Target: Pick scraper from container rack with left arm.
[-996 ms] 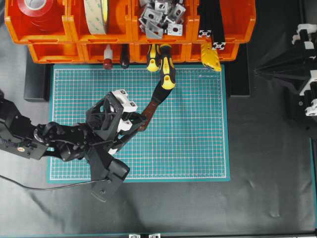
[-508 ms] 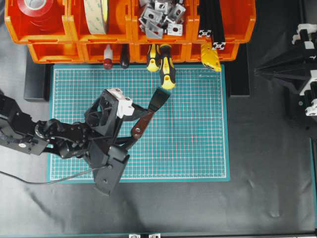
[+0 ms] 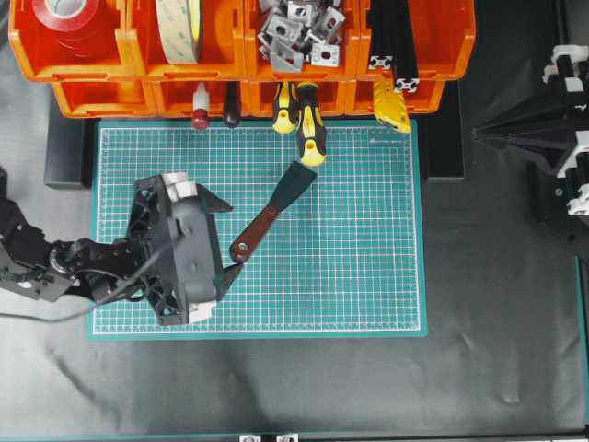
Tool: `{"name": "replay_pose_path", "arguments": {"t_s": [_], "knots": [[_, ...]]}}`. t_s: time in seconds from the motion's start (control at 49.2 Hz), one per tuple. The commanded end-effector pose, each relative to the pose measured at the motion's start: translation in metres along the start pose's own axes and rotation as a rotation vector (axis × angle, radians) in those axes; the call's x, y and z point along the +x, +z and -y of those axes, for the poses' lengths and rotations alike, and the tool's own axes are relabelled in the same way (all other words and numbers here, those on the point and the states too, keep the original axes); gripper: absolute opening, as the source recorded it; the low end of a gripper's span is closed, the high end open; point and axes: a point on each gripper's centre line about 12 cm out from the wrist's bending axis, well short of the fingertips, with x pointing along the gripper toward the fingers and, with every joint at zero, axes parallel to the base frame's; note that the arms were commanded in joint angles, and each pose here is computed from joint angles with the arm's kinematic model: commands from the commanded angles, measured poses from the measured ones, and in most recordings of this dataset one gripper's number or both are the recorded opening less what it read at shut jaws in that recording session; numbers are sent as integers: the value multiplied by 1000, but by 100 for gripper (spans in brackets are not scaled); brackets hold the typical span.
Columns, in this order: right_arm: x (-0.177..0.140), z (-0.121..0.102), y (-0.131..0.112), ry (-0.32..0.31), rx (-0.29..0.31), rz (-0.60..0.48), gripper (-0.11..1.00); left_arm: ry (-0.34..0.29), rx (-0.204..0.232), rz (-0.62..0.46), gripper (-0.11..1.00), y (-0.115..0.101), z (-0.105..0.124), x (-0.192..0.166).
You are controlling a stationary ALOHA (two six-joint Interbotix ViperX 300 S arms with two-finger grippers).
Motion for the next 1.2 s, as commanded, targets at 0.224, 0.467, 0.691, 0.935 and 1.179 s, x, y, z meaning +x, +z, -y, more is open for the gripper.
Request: {"name": "replay_pose_path", "arguments": {"t_s": [0.224,0.467,0.691,0.935,1.179], "knots": [[0,-3,14,5,3,32,1,-4,-330,12,88,-7,-15,-16],[0,-3,15,7,3,33,1,-31,-381,23,88,-10,-19,-25],[-4,-4,21,12,3,57,1,-112,-350,115,88,-5,-30,-73],[-10,-6,28,16,1,77,1,-298,-301,305,88,-18,-58,-158],[-9,-5,22,8,3,28,1,-342,-141,554,88,-18,-98,-220]]}}
